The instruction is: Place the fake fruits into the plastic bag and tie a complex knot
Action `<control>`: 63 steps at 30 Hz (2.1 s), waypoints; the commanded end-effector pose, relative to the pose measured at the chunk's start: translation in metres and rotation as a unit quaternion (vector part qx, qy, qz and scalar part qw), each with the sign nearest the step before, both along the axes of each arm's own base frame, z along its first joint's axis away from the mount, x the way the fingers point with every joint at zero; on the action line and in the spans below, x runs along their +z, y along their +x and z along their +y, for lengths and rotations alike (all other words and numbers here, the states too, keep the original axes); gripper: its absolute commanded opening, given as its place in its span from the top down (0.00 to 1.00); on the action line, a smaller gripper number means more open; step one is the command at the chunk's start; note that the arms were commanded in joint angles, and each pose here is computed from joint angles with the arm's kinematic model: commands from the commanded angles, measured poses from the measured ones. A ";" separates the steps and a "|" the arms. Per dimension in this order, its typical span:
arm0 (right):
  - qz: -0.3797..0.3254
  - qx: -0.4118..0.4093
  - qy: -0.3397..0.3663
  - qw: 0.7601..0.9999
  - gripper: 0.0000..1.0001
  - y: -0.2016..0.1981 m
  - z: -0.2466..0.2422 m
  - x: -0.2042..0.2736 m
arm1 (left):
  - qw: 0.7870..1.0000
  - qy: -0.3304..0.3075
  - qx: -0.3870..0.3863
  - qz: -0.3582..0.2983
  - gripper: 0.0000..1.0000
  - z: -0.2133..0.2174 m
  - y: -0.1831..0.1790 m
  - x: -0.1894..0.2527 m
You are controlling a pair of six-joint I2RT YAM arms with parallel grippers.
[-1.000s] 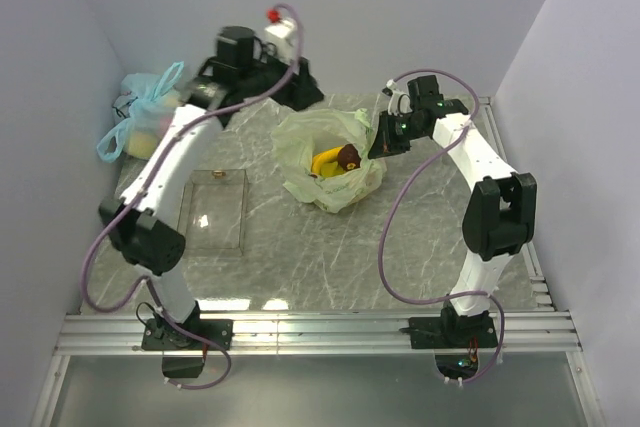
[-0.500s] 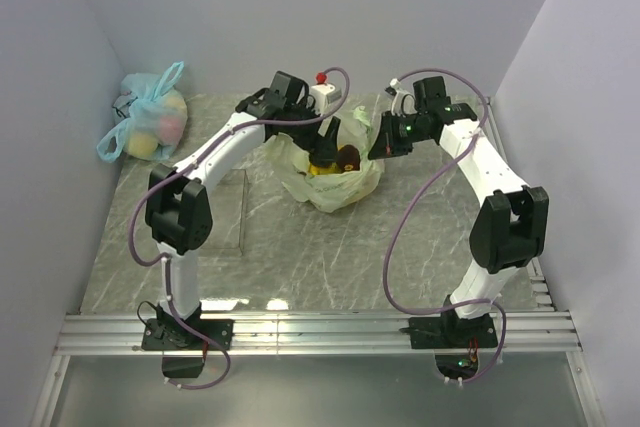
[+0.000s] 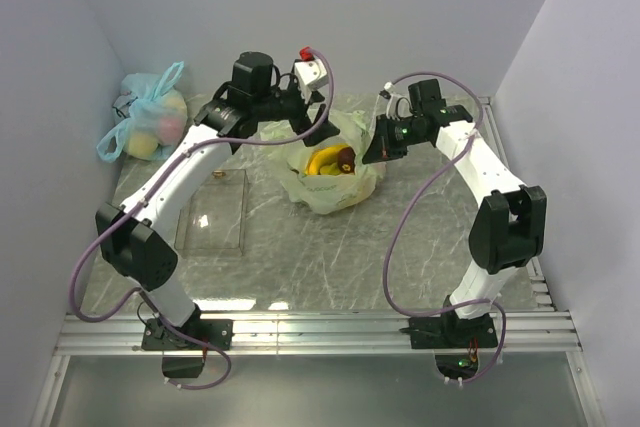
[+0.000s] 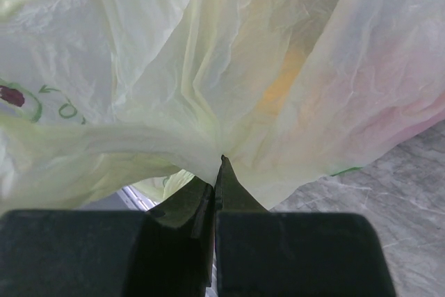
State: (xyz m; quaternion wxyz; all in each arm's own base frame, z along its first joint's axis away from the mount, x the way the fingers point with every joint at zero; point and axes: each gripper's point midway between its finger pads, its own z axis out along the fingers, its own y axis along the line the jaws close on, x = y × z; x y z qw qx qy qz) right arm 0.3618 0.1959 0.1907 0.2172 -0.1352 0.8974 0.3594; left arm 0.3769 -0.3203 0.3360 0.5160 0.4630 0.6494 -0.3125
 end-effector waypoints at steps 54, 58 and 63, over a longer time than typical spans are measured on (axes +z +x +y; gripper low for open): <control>-0.213 0.071 -0.051 0.973 1.00 -0.012 0.005 0.029 | 0.955 -0.135 0.002 0.265 0.12 -0.026 0.009 0.005; -0.211 0.074 -0.052 0.973 1.00 -0.015 0.008 0.027 | 0.952 -0.125 -0.002 0.280 0.10 -0.035 0.009 -0.004; -0.211 0.076 -0.050 0.973 1.00 -0.017 0.010 0.027 | 0.948 -0.120 -0.012 0.293 0.26 -0.043 0.009 -0.011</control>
